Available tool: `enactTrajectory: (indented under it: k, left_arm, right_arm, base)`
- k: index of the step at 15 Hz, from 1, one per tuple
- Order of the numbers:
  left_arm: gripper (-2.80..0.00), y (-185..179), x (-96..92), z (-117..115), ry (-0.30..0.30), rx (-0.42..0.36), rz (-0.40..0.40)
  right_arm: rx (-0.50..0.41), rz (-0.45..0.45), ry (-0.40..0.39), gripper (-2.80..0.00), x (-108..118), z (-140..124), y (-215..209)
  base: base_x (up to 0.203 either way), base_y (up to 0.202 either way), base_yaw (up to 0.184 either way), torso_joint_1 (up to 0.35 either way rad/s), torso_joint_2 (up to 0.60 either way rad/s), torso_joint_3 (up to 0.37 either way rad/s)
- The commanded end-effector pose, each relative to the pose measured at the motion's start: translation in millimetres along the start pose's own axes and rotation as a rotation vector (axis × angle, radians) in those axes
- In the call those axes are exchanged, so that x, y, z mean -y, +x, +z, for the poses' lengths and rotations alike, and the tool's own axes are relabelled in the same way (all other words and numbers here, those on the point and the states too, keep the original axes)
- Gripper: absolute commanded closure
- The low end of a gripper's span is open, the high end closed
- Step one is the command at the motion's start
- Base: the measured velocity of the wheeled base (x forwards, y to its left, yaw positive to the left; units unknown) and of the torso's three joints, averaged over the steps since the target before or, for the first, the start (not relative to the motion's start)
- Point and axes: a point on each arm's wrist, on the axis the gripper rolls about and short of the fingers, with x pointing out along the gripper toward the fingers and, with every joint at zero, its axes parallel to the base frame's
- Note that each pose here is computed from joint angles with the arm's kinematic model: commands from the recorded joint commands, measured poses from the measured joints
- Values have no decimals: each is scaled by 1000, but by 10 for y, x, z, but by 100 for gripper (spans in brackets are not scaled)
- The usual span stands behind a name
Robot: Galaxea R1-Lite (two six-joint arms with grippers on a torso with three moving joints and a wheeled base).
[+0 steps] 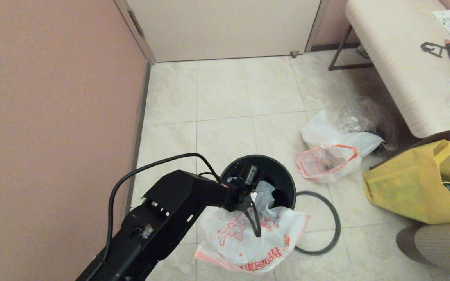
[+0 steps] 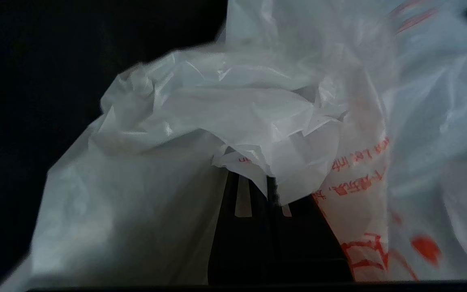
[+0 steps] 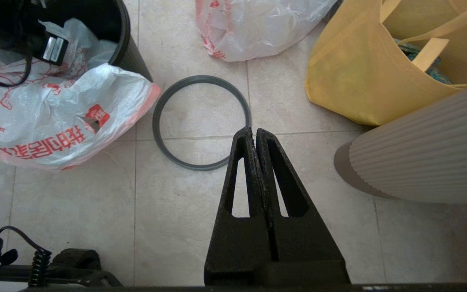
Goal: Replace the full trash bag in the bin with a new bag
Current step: Put the new garbage bag on the trash can
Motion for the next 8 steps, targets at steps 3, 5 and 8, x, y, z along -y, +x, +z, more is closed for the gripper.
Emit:
enactTrajectory:
  k: [3, 5, 8]
  left_arm:
    - [0, 216, 21, -123, 52, 51, 51]
    - [0, 236, 49, -151, 81, 53, 55]
    - [0, 230, 70, -111, 73, 99, 67]
  right_arm:
    - [-1, 1, -1, 0, 0, 0, 1]
    - [-1, 1, -1, 0, 0, 0, 1]
    - [-1, 1, -1, 0, 0, 0, 1]
  base:
    - [0, 0, 0, 0, 0, 0]
    - [0, 0, 0, 0, 0, 0]
    - [0, 0, 0, 0, 0, 0]
